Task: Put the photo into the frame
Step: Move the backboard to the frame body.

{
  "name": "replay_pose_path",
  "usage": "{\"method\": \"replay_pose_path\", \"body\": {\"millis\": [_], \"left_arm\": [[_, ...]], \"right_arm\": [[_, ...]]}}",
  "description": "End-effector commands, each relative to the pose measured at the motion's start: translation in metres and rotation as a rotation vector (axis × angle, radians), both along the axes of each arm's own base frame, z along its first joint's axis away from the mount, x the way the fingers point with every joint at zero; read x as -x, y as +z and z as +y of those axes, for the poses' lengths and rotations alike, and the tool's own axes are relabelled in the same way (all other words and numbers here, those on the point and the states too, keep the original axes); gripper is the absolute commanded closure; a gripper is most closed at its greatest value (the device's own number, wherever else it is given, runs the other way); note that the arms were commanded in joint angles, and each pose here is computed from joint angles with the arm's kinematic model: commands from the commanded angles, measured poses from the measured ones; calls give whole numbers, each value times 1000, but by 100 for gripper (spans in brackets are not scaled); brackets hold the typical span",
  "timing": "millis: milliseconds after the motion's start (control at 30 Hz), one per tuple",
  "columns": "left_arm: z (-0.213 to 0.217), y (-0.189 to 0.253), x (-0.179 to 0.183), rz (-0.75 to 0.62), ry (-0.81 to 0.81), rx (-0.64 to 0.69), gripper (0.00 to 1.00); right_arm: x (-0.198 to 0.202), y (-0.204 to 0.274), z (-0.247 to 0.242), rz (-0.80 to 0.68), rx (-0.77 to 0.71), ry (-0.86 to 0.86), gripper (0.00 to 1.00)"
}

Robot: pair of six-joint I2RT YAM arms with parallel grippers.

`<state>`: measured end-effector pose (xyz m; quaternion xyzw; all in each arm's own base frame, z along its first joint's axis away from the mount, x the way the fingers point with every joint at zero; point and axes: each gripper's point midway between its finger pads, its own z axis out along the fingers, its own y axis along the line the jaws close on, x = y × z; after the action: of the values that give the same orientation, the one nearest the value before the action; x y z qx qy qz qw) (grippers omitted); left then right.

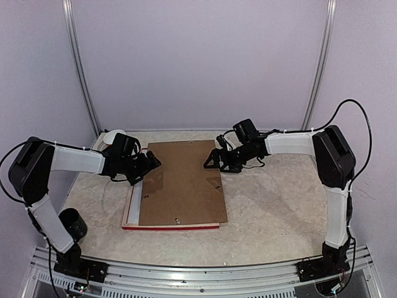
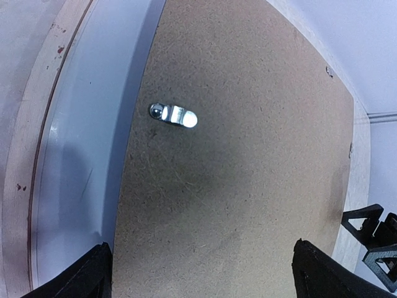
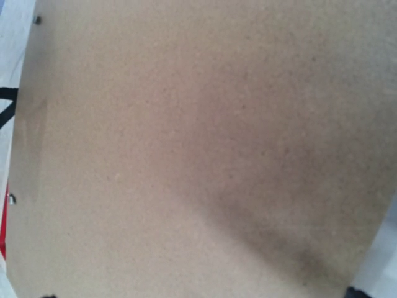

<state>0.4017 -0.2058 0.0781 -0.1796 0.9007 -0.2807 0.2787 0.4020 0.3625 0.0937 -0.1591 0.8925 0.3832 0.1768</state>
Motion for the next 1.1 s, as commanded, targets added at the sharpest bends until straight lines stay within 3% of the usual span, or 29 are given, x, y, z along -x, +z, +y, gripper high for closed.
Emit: {"method": "replay_pose_path", "body": {"millis": [0, 1067], "left_arm": [[-19, 30, -13, -79, -49, 69, 1], [0, 26, -23, -78, 12, 59, 1]], "right_arm": [[11, 17, 33, -22, -94, 101, 1], [14, 17, 51, -36, -122, 124, 1]]}}
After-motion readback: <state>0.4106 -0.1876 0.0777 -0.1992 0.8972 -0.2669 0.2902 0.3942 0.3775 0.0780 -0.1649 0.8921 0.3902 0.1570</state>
